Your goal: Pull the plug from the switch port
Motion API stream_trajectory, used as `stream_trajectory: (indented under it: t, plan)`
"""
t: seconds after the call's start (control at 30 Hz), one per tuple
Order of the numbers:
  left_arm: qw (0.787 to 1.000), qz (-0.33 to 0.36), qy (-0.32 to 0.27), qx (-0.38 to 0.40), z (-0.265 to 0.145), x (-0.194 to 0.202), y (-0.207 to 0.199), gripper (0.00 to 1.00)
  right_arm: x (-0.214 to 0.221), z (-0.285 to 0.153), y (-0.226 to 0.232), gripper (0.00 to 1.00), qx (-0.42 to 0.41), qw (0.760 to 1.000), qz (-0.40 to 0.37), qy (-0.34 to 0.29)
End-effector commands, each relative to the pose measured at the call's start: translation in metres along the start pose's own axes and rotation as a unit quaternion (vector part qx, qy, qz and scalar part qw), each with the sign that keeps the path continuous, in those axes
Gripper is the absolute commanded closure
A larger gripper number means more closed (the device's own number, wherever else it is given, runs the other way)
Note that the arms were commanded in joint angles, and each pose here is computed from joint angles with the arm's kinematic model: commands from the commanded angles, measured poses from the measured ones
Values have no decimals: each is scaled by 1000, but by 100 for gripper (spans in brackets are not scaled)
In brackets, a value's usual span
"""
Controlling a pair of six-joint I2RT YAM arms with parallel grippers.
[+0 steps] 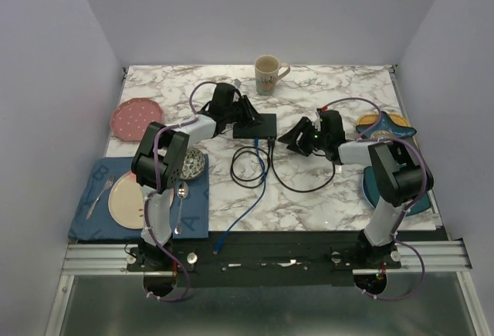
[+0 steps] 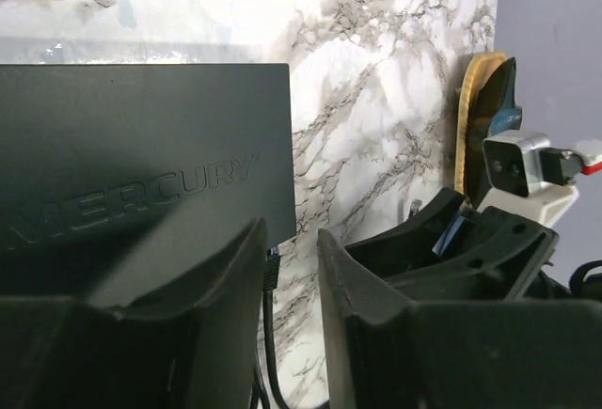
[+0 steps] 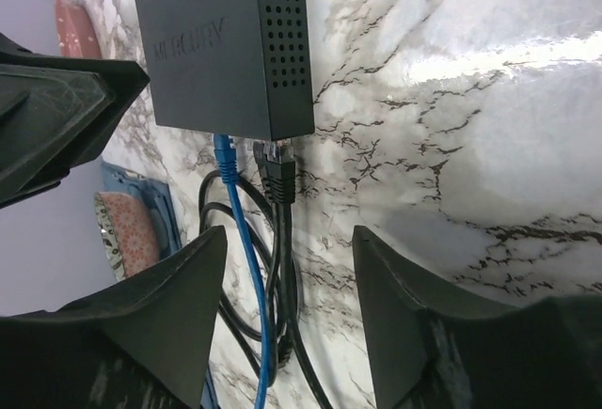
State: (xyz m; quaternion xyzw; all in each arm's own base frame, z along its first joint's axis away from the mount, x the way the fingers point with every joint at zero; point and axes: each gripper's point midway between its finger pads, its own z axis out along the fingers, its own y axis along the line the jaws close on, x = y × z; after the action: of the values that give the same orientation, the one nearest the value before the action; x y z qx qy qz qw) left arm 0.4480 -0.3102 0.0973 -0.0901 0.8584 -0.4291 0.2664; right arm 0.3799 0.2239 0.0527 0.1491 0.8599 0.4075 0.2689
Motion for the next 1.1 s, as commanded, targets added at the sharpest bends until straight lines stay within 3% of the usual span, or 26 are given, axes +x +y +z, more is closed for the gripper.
stream_trajectory:
  t: [0.0, 0.37, 1.07]
  plan:
    - [999, -22, 24, -17, 6, 13, 21, 66, 0, 8, 8, 37, -38, 999, 20, 8]
    - [994, -63, 42, -82, 8, 32, 65, 77, 2, 25, 2, 48, -46, 998, 36, 21]
    - [990, -78, 46, -107, -1, 44, 87, 80, -11, 47, -5, 53, -54, 996, 67, -6]
